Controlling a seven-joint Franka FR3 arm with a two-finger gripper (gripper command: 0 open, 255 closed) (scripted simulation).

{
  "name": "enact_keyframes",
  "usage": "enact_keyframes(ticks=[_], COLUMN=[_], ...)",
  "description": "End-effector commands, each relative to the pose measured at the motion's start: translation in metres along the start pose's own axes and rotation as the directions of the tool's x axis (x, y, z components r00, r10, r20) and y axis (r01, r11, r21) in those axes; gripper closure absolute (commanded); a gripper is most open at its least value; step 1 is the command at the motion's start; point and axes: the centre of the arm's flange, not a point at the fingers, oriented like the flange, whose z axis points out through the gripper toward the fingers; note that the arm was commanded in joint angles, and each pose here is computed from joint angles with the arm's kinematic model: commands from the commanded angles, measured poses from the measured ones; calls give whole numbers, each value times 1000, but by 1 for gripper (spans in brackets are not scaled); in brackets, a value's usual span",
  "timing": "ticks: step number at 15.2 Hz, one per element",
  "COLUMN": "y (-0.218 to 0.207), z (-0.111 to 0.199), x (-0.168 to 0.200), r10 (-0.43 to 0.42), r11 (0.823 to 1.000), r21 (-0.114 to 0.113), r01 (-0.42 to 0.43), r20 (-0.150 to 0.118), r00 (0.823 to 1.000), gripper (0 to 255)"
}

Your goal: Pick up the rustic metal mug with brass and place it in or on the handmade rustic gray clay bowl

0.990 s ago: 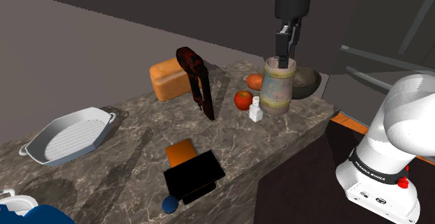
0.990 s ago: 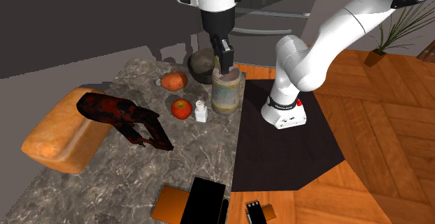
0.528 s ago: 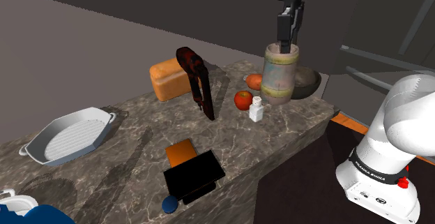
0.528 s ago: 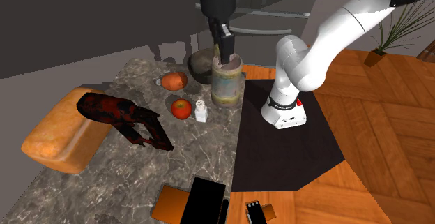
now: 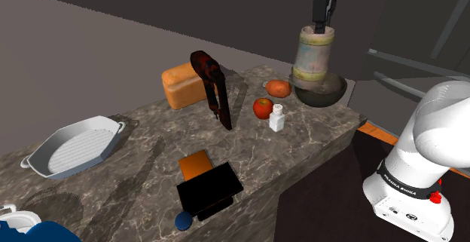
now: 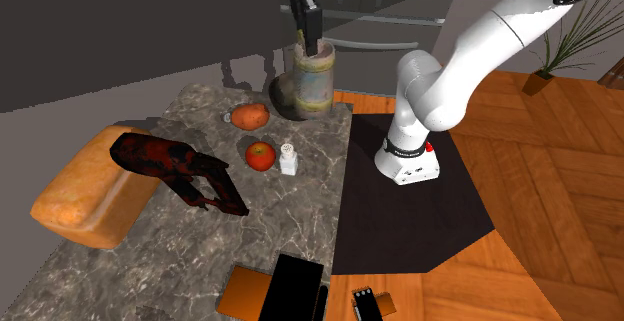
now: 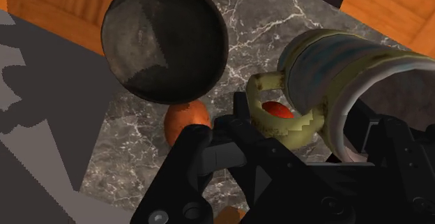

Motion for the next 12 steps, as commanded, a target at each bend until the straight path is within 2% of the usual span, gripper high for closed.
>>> enact_keyframes(ticks=[1,12], y=[23,167], z=[-6,-39], x=[-3,-11], r10=[-1,-1], r11=[1000,1000], r21=[0,0], r01=[1,1], r20=[-1,-1], r00=[1000,1000], gripper=[255,255])
